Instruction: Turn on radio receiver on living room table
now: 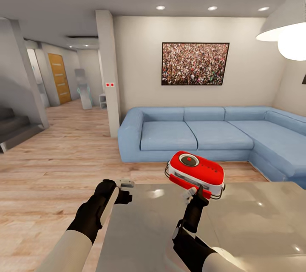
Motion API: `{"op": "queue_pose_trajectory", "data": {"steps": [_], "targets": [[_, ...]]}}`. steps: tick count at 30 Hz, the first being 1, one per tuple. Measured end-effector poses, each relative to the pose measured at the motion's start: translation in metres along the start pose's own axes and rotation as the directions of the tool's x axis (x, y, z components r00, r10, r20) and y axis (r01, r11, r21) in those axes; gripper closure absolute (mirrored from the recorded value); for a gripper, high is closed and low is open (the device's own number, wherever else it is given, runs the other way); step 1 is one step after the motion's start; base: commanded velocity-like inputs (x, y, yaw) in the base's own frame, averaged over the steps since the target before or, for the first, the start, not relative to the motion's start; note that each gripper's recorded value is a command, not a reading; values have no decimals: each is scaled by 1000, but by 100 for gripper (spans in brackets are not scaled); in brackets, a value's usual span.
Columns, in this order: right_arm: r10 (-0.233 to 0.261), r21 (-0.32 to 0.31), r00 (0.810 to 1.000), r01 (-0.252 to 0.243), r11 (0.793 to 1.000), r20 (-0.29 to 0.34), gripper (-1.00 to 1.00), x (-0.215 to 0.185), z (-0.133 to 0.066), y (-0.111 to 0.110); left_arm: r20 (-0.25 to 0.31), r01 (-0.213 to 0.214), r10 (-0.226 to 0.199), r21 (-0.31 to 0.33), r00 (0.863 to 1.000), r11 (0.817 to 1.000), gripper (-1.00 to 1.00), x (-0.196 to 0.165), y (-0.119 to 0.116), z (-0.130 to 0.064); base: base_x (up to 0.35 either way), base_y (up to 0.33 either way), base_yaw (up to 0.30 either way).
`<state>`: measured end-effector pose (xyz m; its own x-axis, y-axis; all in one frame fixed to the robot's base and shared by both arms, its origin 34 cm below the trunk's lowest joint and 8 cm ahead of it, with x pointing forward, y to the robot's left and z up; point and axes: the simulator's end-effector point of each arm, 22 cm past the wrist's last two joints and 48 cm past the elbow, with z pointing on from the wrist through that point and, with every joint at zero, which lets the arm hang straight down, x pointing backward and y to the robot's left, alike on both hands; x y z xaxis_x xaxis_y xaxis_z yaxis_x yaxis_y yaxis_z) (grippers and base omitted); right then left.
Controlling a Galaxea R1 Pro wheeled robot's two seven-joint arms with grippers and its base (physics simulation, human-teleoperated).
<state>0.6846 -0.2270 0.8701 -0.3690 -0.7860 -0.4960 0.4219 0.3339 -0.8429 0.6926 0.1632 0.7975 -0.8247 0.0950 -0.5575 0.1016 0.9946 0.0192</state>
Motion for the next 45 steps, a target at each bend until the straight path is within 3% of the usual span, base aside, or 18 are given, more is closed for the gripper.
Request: {"op": "queue_pose_trajectory", "data": {"steps": [11,17,22,26,32,40,45], "targets": [[16,1,1000,-16,1000,18,100,-1,-6,-2,5,-2,2,0,1000,1000,-100,-1,0,-4,0,0,0],[-15,65,998,11,998,68,100,-12,-7,-17,10,-3,3,-1,1000,1000,-100,-3,0,-6,0,0,0],[-105,152,976,77,985,189,100,-43,-17,-32,13,-4,4,-1,1000,1000,-100,-4,-1,-8,0,0,0],[-145,185,966,106,977,212,100,-51,-19,-38,16,-4,4,-2,1000,1000,-100,-5,-1,-9,0,0,0],[-162,199,959,116,973,234,100,-58,-22,-40,16,-4,4,-2,1000,1000,-100,-5,0,-9,0,0,0],[-183,201,919,117,973,348,100,-85,-43,-33,16,-4,4,-2,1000,1000,-100,-5,-1,-10,0,0,0],[-186,188,914,124,974,361,100,-82,-53,-26,17,-4,4,-1,1000,1000,-100,-5,-1,-10,0,0,0]]}}
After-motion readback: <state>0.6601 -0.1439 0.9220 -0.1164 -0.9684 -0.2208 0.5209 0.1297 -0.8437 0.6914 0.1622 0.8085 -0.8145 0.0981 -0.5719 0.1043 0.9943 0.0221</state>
